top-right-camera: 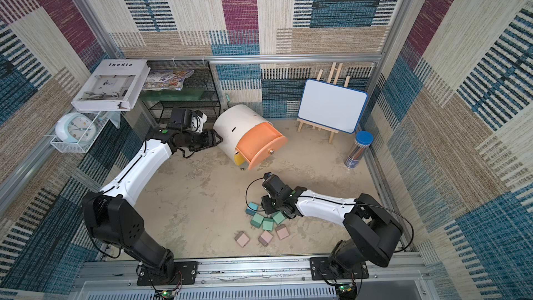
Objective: Place the plugs into the drawer by color
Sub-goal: Pick up the plug from the center of the board, then place the plug in the drawer.
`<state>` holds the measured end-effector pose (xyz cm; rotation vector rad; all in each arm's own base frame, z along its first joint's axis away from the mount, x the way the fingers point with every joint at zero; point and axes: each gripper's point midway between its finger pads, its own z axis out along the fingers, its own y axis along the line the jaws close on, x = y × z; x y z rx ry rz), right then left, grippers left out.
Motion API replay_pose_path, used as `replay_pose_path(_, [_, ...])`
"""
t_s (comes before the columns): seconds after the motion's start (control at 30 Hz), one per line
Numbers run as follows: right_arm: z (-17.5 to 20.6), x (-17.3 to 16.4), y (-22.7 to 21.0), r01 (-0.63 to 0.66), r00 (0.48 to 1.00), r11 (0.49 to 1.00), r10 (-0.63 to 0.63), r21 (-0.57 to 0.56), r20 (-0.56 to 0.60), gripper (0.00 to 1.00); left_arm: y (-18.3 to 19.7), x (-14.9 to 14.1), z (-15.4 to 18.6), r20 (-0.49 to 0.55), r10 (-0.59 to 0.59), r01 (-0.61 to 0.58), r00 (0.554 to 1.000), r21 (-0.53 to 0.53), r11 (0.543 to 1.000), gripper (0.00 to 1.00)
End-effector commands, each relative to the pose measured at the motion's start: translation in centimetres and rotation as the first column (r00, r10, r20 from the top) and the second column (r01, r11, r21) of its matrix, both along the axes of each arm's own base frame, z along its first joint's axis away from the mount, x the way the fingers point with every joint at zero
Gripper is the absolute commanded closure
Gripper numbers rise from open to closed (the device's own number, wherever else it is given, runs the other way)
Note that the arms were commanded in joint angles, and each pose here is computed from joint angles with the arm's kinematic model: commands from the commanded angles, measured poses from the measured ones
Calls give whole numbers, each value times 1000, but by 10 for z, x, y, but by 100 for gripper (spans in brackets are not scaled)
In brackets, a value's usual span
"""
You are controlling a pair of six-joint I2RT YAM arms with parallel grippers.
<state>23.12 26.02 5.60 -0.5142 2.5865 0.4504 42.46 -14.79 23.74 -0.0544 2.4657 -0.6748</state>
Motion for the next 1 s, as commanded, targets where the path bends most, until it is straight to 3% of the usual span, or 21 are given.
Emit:
replay_pose_path(0.0, [16, 0, -7, 5, 1000, 1000, -4, -17, 24, 58, -2, 1, 9, 31, -15, 15, 999, -8, 1000, 35])
replay_pose_path(0.2, [74, -4, -12, -61, 993, 998, 61, -3, 106, 66, -4, 0, 15, 45, -18, 19, 999, -11, 1000, 34])
replay_pose_path(0.37, [156, -7, -11, -152, 954, 984, 123, 88, 272, 68, -8, 0, 18, 52, -28, 29, 998, -16, 999, 34])
replay_pose_path(0.5, [210, 6, 3, -204, 920, 976, 165, 75, 354, 70, -10, 0, 19, 53, -35, 36, 998, -20, 999, 34])
replay_pose_path(0.73, [268, 86, 8, -121, 875, 991, 132, -53, 465, 69, -13, -2, 17, 47, -46, 48, 998, -26, 999, 34])
replay_pose_path(0.97, [255, 165, -12, -7, 916, 994, 51, -110, 398, 69, -17, -3, 16, 43, -58, 59, 997, -38, 998, 34])
